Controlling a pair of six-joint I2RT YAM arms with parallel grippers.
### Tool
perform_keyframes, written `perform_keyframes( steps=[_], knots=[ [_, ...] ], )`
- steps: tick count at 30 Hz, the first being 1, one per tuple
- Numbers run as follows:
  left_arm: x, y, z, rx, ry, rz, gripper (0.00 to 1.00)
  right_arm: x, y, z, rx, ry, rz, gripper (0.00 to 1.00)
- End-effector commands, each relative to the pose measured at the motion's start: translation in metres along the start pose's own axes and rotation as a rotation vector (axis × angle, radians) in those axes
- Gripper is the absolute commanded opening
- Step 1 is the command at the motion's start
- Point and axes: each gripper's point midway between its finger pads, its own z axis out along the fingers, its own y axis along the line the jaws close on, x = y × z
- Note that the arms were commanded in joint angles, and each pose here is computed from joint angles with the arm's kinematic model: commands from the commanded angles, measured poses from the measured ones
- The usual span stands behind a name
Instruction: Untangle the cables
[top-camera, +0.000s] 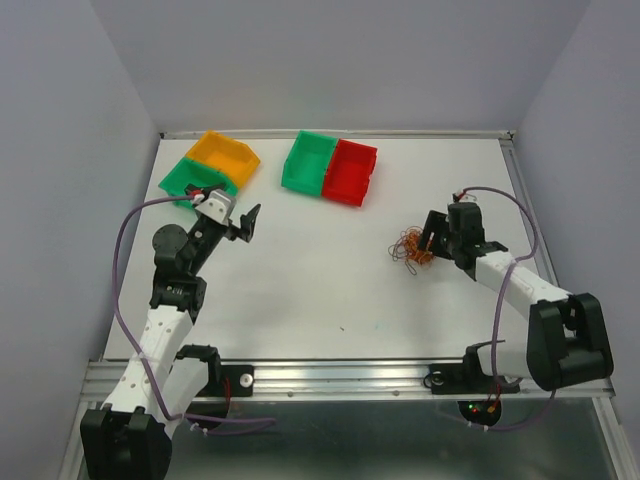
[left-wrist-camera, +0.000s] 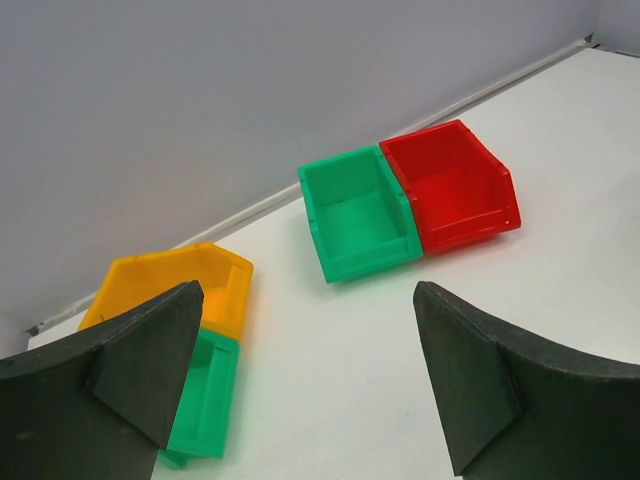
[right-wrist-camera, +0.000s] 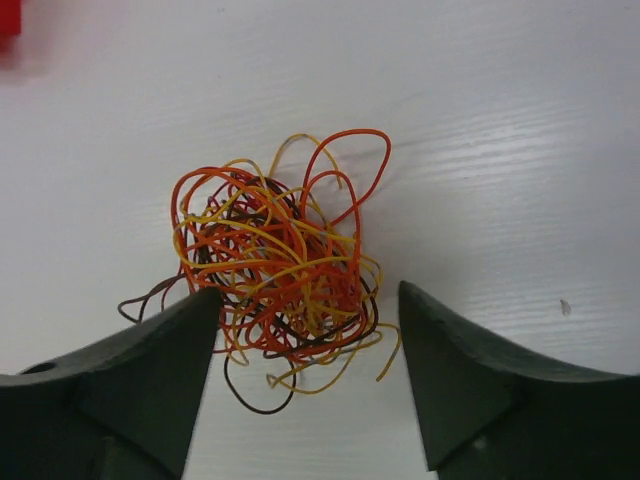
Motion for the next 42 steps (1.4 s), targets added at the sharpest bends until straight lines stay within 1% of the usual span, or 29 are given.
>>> perform_keyframes(
  steps=[1,2,3,4,5,6,7,8,9,10,11,12,13,15,17,21,22,23,25,27,30,34,35,38,39,40,42],
  knots=[
    [-0.030,-0.005,-0.001,0.042,-0.086,0.048,0.98,-0.008,0.026,0.017,-0.092,0.021,-0.021,0.60],
    [-0.030,-0.007,-0.002,0.054,-0.088,0.047,0.98,0.000,0.037,0.021,-0.142,0.054,-0.033,0.55],
    [-0.030,-0.009,-0.001,0.063,-0.090,0.047,0.99,0.003,0.055,0.021,-0.195,0.051,-0.056,0.49],
    [-0.030,-0.016,-0.001,0.102,-0.093,0.046,0.99,0.010,0.065,0.019,-0.228,0.065,-0.072,0.46],
    [-0.028,-0.021,0.000,0.133,-0.092,0.046,0.99,0.009,0.079,0.017,-0.273,0.048,-0.093,0.44],
    [-0.023,-0.029,0.002,0.177,-0.081,0.044,0.99,0.017,0.108,0.011,-0.367,0.056,-0.142,0.37],
    [-0.023,-0.042,0.003,0.250,-0.089,0.049,0.99,0.022,0.124,0.006,-0.423,0.062,-0.176,0.36],
    [-0.014,-0.051,0.005,0.296,-0.072,0.042,0.99,0.027,0.147,-0.004,-0.525,0.074,-0.228,0.32],
    [-0.012,-0.059,0.006,0.336,-0.071,0.044,0.99,0.032,0.161,-0.010,-0.579,0.078,-0.261,0.32],
    [-0.010,-0.072,0.009,0.382,-0.075,0.060,0.99,0.041,0.180,-0.019,-0.644,0.087,-0.303,0.32],
    [-0.008,-0.078,0.012,0.396,-0.070,0.059,0.99,0.042,0.188,-0.024,-0.678,0.079,-0.332,0.38],
    [-0.001,-0.084,0.018,0.413,-0.051,0.054,0.99,0.044,0.191,-0.026,-0.687,0.074,-0.334,0.58],
    [0.000,-0.095,0.021,0.433,-0.050,0.062,0.99,0.037,0.194,-0.029,-0.693,0.034,-0.320,0.64],
    [0.008,-0.101,0.029,0.450,-0.024,0.058,0.99,0.029,0.187,-0.027,-0.644,-0.012,-0.293,0.74],
    [0.012,-0.108,0.034,0.465,-0.012,0.058,0.99,0.028,0.183,-0.029,-0.640,-0.040,-0.282,0.75],
    [0.029,-0.124,0.044,0.522,0.039,0.053,0.97,0.038,0.177,-0.027,-0.639,-0.037,-0.266,0.72],
    [0.034,-0.128,0.045,0.538,0.051,0.056,0.97,0.040,0.177,-0.027,-0.652,-0.034,-0.267,0.72],
    [0.044,-0.135,0.046,0.552,0.085,0.053,0.97,0.053,0.176,-0.027,-0.674,-0.001,-0.270,0.72],
    [0.050,-0.139,0.048,0.559,0.115,0.059,0.98,0.062,0.181,-0.029,-0.714,0.008,-0.277,0.71],
    [0.056,-0.147,0.048,0.575,0.131,0.067,0.98,0.081,0.186,-0.033,-0.767,0.038,-0.312,0.70],
    [0.067,-0.154,0.048,0.593,0.162,0.078,0.98,0.098,0.197,-0.041,-0.841,0.062,-0.353,0.71],
    [0.075,-0.152,0.049,0.578,0.188,0.087,0.97,0.101,0.204,-0.043,-0.867,0.056,-0.367,0.70],
    [0.076,-0.152,0.050,0.580,0.192,0.087,0.97,0.102,0.204,-0.041,-0.862,0.057,-0.372,0.64],
    [0.078,-0.155,0.048,0.591,0.195,0.089,0.96,0.100,0.206,-0.037,-0.848,0.049,-0.382,0.53],
    [0.079,-0.155,0.048,0.593,0.198,0.090,0.96,0.098,0.206,-0.036,-0.844,0.037,-0.389,0.41],
    [0.079,-0.155,0.048,0.595,0.198,0.092,0.96,0.096,0.207,-0.035,-0.840,0.027,-0.389,0.38],
    [0.081,-0.157,0.048,0.606,0.198,0.094,0.96,0.090,0.209,-0.034,-0.834,0.004,-0.394,0.26]
  ],
)
